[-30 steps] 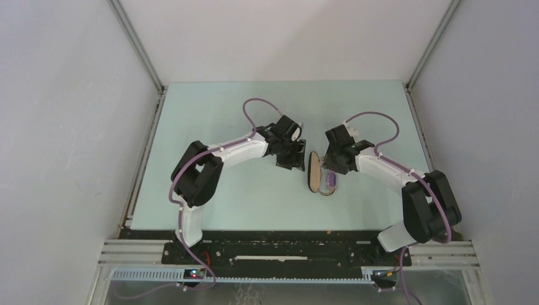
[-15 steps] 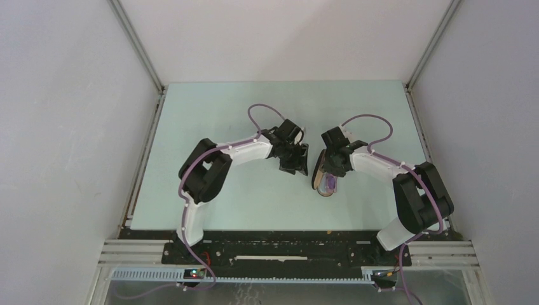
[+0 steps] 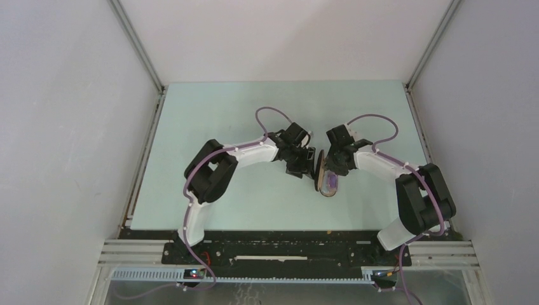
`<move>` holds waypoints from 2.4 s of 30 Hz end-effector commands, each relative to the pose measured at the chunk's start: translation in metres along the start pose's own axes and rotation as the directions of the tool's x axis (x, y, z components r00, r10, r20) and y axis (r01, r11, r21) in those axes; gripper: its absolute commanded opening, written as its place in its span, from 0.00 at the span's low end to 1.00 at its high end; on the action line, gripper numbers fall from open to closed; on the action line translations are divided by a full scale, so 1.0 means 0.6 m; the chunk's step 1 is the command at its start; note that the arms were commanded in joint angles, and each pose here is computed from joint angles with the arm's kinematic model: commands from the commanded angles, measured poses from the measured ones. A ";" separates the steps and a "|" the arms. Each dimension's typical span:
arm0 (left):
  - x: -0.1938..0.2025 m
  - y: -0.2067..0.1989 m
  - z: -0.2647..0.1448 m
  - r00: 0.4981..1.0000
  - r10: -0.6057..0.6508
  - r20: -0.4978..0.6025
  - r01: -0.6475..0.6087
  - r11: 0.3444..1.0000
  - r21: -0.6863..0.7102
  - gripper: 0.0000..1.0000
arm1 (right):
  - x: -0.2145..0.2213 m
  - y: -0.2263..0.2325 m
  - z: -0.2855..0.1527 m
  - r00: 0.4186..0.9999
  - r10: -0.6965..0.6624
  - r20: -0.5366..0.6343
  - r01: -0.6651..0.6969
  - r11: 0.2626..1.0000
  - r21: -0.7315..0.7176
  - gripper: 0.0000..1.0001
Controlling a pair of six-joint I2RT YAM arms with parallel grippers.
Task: Organize the sunglasses
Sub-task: Place the sunglasses in the sunglasses case.
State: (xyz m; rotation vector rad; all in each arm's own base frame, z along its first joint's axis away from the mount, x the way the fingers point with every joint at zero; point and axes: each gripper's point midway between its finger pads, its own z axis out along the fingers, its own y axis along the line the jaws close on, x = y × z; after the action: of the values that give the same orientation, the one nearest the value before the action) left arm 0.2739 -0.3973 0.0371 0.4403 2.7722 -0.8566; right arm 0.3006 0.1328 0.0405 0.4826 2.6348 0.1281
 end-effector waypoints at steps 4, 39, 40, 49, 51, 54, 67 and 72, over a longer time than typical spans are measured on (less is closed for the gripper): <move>-0.022 -0.035 -0.001 0.999 0.007 0.032 -0.009 0.998 0.056 0.60 | -0.016 0.013 -0.015 0.998 0.066 0.014 -0.066 0.996 -0.053 0.13; -0.026 -0.038 -0.002 0.999 0.017 0.033 -0.019 0.998 0.060 0.60 | 0.016 -0.001 0.000 0.998 -0.057 0.014 0.056 0.997 0.051 0.22; -0.026 -0.038 -0.003 0.999 0.018 0.034 -0.020 0.998 0.060 0.60 | 0.015 0.001 -0.002 0.998 -0.060 0.016 0.059 0.997 0.046 0.24; -0.031 -0.040 -0.005 0.999 0.023 0.036 -0.025 0.998 0.059 0.60 | -0.002 0.011 -0.027 0.994 -0.083 0.064 0.083 0.997 0.004 0.37; -0.030 -0.041 -0.005 0.999 0.026 0.033 -0.028 0.998 0.058 0.60 | -0.003 0.010 -0.027 0.994 -0.092 0.064 0.092 0.996 0.004 0.37; -0.033 -0.041 -0.007 0.999 0.029 0.038 -0.031 0.998 0.056 0.60 | -0.002 0.009 -0.026 0.993 -0.105 0.059 0.105 0.994 0.005 0.38; -0.030 -0.039 -0.006 0.999 0.031 0.035 -0.033 0.998 0.050 0.60 | 0.006 0.008 -0.014 0.988 -0.153 0.029 0.153 0.988 -0.003 0.56; -0.031 -0.040 -0.007 0.999 0.031 0.035 -0.032 0.998 0.051 0.60 | 0.003 0.010 -0.017 0.987 -0.158 0.036 0.159 0.987 -0.011 0.58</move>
State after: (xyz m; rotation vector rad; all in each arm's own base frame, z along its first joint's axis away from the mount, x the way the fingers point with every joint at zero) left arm 0.2743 -0.4036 0.0382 0.4357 2.7784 -0.8797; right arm 0.2920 0.1385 0.0446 0.2919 2.6458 0.0800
